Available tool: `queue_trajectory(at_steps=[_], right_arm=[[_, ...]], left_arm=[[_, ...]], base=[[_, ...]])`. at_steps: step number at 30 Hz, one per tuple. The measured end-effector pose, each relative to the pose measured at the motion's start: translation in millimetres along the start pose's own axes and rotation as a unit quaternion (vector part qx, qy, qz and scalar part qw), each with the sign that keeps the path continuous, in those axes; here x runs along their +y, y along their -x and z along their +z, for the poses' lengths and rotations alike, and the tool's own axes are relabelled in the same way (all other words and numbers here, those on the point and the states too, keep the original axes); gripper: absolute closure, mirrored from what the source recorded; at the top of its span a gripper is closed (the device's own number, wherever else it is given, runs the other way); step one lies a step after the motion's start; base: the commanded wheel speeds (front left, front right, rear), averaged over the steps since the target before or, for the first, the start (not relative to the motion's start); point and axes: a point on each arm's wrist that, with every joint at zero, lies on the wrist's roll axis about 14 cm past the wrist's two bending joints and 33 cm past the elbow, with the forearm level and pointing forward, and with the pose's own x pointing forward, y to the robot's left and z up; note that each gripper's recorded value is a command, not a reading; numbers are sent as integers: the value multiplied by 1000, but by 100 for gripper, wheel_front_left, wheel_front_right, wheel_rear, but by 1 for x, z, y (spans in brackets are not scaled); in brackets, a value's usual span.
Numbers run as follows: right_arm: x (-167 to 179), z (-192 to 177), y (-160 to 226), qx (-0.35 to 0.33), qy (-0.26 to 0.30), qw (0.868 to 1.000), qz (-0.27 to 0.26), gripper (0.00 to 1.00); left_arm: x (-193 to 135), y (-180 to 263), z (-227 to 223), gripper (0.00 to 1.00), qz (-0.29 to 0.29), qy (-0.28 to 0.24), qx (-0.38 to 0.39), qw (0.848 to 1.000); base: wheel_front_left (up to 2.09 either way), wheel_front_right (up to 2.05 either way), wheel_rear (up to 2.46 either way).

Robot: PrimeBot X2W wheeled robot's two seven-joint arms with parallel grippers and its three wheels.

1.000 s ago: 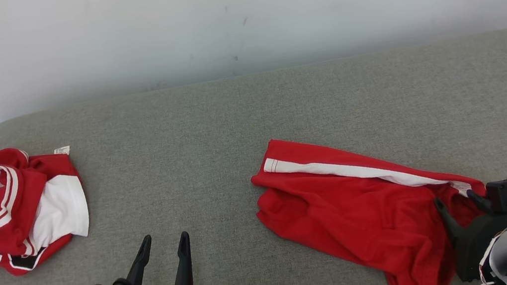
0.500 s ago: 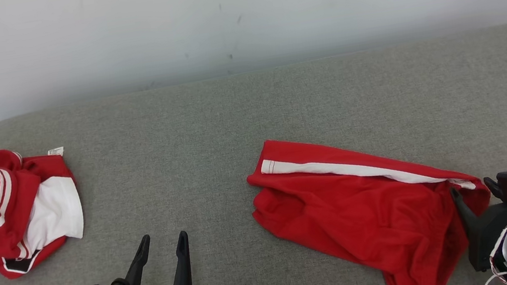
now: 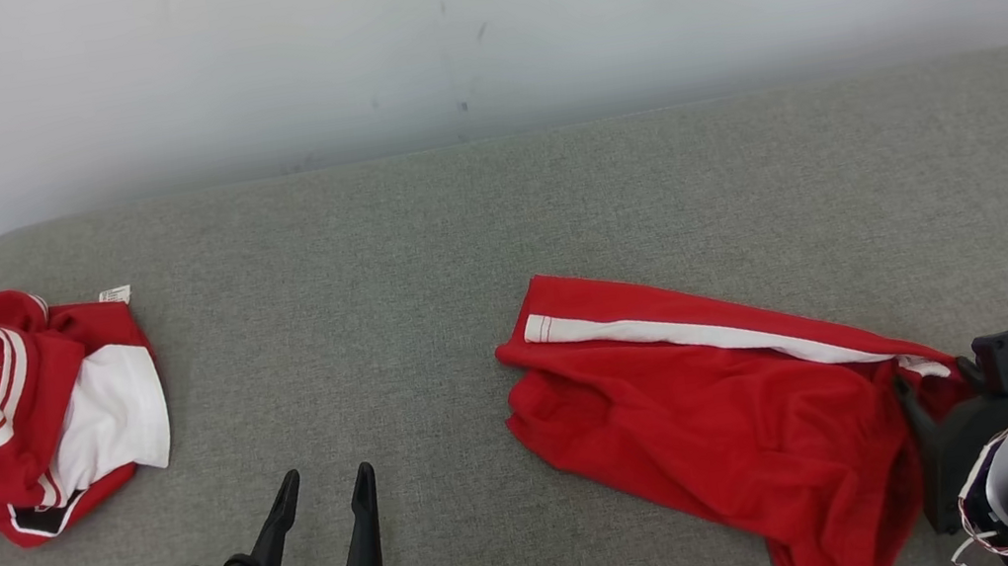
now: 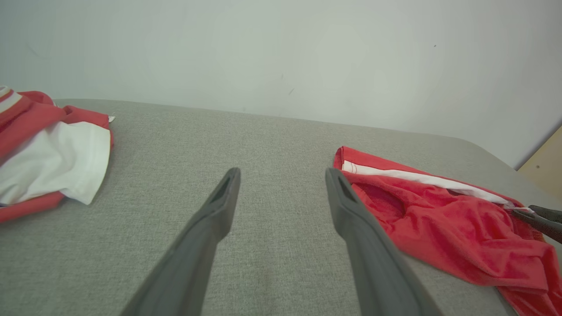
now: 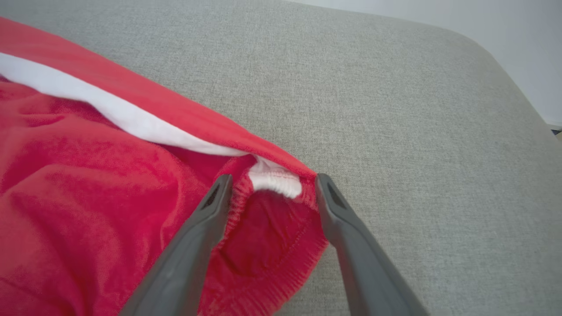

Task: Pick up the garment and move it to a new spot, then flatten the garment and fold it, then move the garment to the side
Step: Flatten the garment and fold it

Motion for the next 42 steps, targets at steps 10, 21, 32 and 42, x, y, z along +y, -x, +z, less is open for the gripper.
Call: queue_trajectory(at_steps=[10,21,32,42], right_arm=[[1,0,-2,5,5,1000,2,100],[7,7,6,-23,3,1000,12,100],[6,18,0,-43,7,999,16,100],[-1,15,-9,-42,4,999,10,100]], left_arm=[[1,-1,-1,0,0,-2,2,1000],[-39,-48,28,0,-106,-27,-13,994],[-74,-93,-11,0,-180,-28,88,979],[-72,-121,-57,0,-182,-33,176,967]], base=[[0,0,0],[0,0,0],[0,0,0],[0,0,0]])
